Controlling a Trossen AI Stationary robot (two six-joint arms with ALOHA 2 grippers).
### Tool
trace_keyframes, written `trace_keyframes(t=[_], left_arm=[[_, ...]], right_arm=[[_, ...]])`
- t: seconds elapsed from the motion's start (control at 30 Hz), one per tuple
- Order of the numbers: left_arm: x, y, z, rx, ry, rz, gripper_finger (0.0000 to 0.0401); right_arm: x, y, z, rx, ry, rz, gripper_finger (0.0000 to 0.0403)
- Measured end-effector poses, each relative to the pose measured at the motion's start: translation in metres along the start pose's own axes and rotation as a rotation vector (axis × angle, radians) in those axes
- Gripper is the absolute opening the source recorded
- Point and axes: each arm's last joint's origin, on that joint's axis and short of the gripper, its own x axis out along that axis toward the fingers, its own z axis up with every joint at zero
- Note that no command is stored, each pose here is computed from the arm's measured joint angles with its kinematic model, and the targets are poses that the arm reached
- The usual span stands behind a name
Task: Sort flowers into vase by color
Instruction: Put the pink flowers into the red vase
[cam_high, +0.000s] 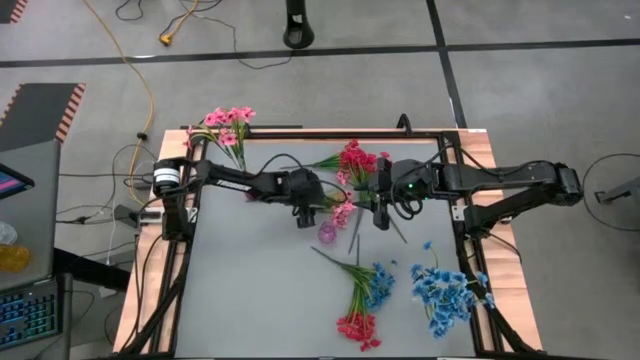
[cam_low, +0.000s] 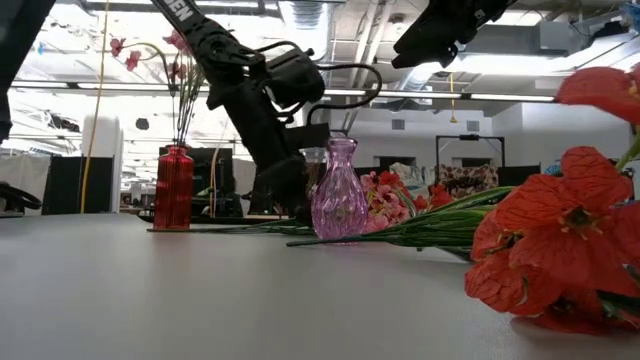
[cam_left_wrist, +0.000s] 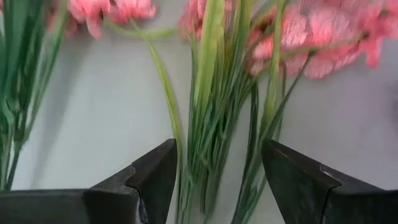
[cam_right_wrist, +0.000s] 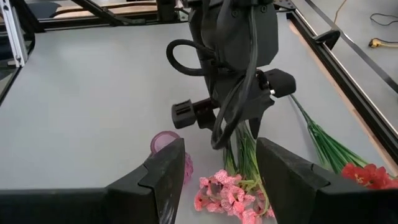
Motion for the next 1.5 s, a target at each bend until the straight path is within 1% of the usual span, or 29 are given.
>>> trace_keyframes(t=[0.17, 0.27, 0.53, 0.67, 0.9, 1.17, 1.33, 1.5], left_arm=[[0.000, 0.006, -0.002, -0.028, 0.011, -0.068, 0.0222], [0.001, 0.010, -0.003, -0.040, 0.010, -0.090, 0.0222], [0.001, 0.016, -0.006, -0.002, 0.026, -0.111, 0.0222], [0.001, 0.014, -0.008, 0.017, 0.036, -0.160, 0.0222], [0.001, 0.013, -0.009, 0.017, 0.045, -0.173, 0.0222], [0.001, 0.013, -0.009, -0.024, 0.049, -0.174, 0.0222], [0.000, 0.015, -0.009, -0.074, 0.041, -0.237, 0.0222], [0.001, 0.016, -0.009, -0.049, 0.042, -0.220, 0.0222]], right_arm=[[0.000, 0.000, 0.000, 0.000, 0.003, 0.000, 0.0224], [0.000, 0.000, 0.000, 0.000, 0.004, 0.000, 0.0224], [0.000, 0.000, -0.001, -0.001, 0.009, 0.000, 0.0224], [0.000, 0.000, -0.001, -0.001, 0.010, 0.000, 0.0224], [0.000, 0.000, -0.001, -0.001, 0.009, 0.000, 0.0224], [0.000, 0.000, -0.001, -0.001, 0.009, 0.000, 0.0224], [0.000, 0.000, -0.001, -0.001, 0.009, -0.001, 0.0224], [0.000, 0.000, -0.001, -0.001, 0.009, 0.000, 0.0224]])
